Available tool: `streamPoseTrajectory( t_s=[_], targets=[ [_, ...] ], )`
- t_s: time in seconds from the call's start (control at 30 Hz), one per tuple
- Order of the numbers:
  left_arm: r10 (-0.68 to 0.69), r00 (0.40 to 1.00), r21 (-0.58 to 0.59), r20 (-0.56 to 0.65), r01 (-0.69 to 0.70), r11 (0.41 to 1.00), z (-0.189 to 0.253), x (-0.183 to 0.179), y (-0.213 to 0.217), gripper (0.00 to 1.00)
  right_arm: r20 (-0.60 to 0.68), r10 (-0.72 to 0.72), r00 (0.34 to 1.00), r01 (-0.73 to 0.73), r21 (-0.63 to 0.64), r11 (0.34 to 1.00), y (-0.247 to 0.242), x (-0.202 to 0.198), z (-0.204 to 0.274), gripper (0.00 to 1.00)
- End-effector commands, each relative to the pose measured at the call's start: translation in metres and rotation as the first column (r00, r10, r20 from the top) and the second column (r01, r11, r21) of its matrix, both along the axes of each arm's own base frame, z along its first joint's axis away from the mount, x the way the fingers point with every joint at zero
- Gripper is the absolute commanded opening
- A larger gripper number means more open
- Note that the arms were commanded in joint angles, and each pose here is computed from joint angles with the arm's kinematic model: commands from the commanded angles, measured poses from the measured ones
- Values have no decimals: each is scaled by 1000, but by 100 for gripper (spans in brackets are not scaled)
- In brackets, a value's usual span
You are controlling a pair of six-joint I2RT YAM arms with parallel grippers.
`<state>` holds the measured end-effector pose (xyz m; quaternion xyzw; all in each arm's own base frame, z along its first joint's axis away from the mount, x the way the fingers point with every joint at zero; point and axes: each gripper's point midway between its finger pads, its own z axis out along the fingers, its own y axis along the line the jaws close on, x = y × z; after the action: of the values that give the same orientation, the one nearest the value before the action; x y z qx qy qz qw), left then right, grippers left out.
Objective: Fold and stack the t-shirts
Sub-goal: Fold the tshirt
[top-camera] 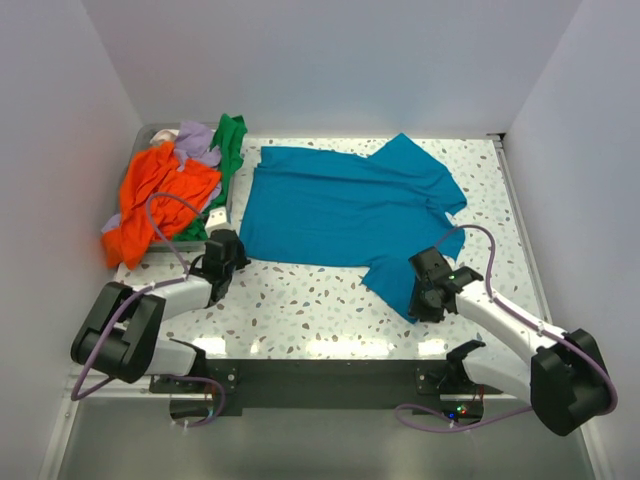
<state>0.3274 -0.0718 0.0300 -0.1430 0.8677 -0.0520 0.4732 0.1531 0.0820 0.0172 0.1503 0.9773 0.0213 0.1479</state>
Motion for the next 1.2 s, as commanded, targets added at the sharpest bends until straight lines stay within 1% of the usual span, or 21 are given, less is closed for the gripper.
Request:
streamPoseTrajectory(
  t_s=[0.0, 0.13, 0.2, 0.23, 0.27, 0.33, 0.37, 0.57, 0.8, 0.9, 1.17],
  targets=[
    [-4, 1000, 0, 25, 4, 1000, 9, 3, 1, 0, 10, -23, 1000, 22, 23, 999, 4, 0, -4, 31],
    [-6, 999, -3, 32, 6, 1000, 11, 2, 1, 0, 3, -28, 1000, 27, 26, 999, 5, -3, -8, 30],
    [-6, 1000, -2, 31, 6, 1000, 11, 1, 1, 0, 8, -31, 999, 31, 28, 999, 5, -3, -7, 26],
    [-6, 999, -4, 35, 6, 1000, 13, 1, 1, 0, 10, -29, 1000, 29, 30, 999, 5, -3, -6, 21],
    [-5, 999, -5, 34, 5, 1000, 12, 1, 1, 0, 9, -28, 1000, 27, 23, 999, 4, -3, -6, 14],
    [-5, 999, -7, 35, 5, 1000, 13, 0, 1, 0, 11, -27, 1000, 26, 22, 999, 4, -3, -4, 6],
    [-4, 999, -11, 38, 4, 1000, 14, 0, 1, 0, 17, -26, 1000, 26, 20, 999, 3, -2, -2, 0],
    [9, 999, -22, 41, -8, 1000, 18, -6, 3, 0, 11, -19, 1000, 19, 4, 1000, 0, -6, 8, 0],
    [37, 999, -40, 31, -36, 999, 23, -18, 8, 0, -43, 0, 999, -1, -22, 1000, -2, -21, 15, 0],
    [52, 997, -52, 60, -49, 997, 35, -21, 11, 0, -37, 13, 999, -14, -24, 1000, -1, -25, 20, 0],
    [76, 994, -76, 79, -71, 995, 46, -36, 17, 0, -8, 39, 999, -39, -6, 999, 3, -33, 35, 0]
  ],
)
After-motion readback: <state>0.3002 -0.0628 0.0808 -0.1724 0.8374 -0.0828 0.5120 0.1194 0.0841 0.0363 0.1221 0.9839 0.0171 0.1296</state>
